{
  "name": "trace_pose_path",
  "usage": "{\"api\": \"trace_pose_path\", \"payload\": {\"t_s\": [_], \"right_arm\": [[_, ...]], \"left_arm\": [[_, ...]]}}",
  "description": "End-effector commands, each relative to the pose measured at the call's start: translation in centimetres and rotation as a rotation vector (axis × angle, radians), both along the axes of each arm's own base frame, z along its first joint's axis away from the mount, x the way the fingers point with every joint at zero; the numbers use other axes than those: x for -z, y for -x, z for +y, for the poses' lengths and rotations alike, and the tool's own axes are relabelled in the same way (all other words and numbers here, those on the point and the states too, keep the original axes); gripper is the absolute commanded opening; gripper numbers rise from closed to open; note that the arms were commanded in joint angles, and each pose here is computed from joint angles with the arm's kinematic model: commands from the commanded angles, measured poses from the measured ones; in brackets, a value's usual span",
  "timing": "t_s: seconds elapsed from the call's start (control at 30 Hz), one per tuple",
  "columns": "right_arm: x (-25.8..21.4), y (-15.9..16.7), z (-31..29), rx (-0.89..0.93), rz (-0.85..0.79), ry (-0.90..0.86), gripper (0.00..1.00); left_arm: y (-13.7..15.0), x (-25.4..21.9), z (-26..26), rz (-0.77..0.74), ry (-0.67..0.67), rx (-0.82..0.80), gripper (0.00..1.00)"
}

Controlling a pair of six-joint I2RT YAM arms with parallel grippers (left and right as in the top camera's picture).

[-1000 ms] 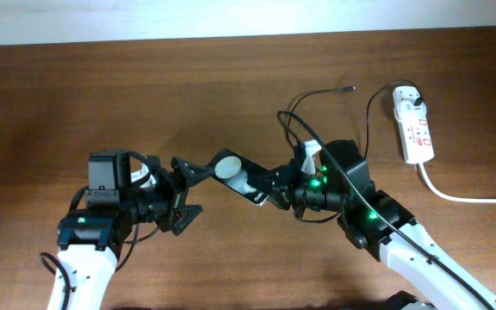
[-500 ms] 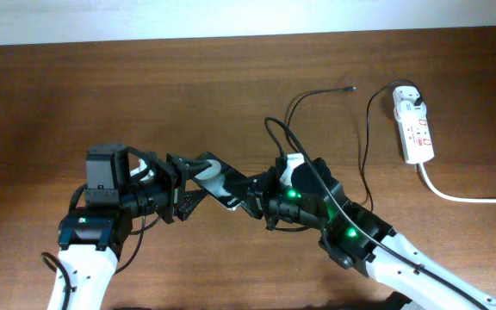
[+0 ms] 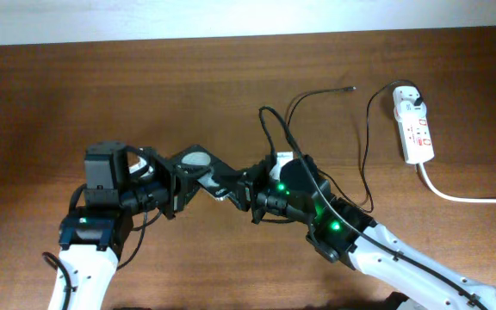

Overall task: Plug charger to phone and switch on socket
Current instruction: 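Open the right gripper and withdraw it, leaving the phone in left, then grasp the black USB-C cable end with the right gripper, bring to phone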

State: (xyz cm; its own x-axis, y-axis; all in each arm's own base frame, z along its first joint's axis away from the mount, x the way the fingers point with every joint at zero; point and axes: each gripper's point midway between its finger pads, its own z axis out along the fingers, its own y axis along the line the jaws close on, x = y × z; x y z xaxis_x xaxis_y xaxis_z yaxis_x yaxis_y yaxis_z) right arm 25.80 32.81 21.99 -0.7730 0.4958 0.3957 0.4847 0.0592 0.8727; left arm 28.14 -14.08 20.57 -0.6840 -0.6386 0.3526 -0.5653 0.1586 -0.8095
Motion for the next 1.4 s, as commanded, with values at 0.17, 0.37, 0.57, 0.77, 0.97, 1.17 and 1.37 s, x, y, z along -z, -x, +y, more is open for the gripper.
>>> {"api": "trace_pose_path", "payload": {"t_s": [0.17,0.37,0.57,0.77,0.97,1.17,1.37], "right_arm": [[-1.1,2.5,1.5,-0.159,-0.020,-0.035,0.30],[2.8,3.7,0.4,-0.310,-0.261,0.224,0.70],[11.1,4.2,-7.2,-0.367,-0.119,0.605,0.79],[12.9,0.6,-11.8,-0.193,-0.204,0.921,0.99],[2.0,-5.2,-15.4,0.049,-0.381,1.192,0.99],[1.0,-17.8,-19.8,0.126,-0.387,1.377,0.99],[17.9,-24.3,-17.7,-0.040,-0.259,1.363,0.78]], "left_arm": [[-1.0,-0.1,0.6,-0.077,-0.064,-0.011,0.00],[-2.0,1.3,2.5,-0.426,-0.446,0.162,0.00],[4.2,6.1,2.9,-0.298,-0.554,0.450,0.00],[5.3,6.2,2.5,-0.259,-0.517,0.470,0.00],[5.0,6.4,2.9,-0.260,-0.543,0.461,0.00],[4.4,6.3,3.1,-0.282,-0.562,0.450,0.00],[3.9,6.2,3.3,-0.299,-0.584,0.437,0.00]]}}
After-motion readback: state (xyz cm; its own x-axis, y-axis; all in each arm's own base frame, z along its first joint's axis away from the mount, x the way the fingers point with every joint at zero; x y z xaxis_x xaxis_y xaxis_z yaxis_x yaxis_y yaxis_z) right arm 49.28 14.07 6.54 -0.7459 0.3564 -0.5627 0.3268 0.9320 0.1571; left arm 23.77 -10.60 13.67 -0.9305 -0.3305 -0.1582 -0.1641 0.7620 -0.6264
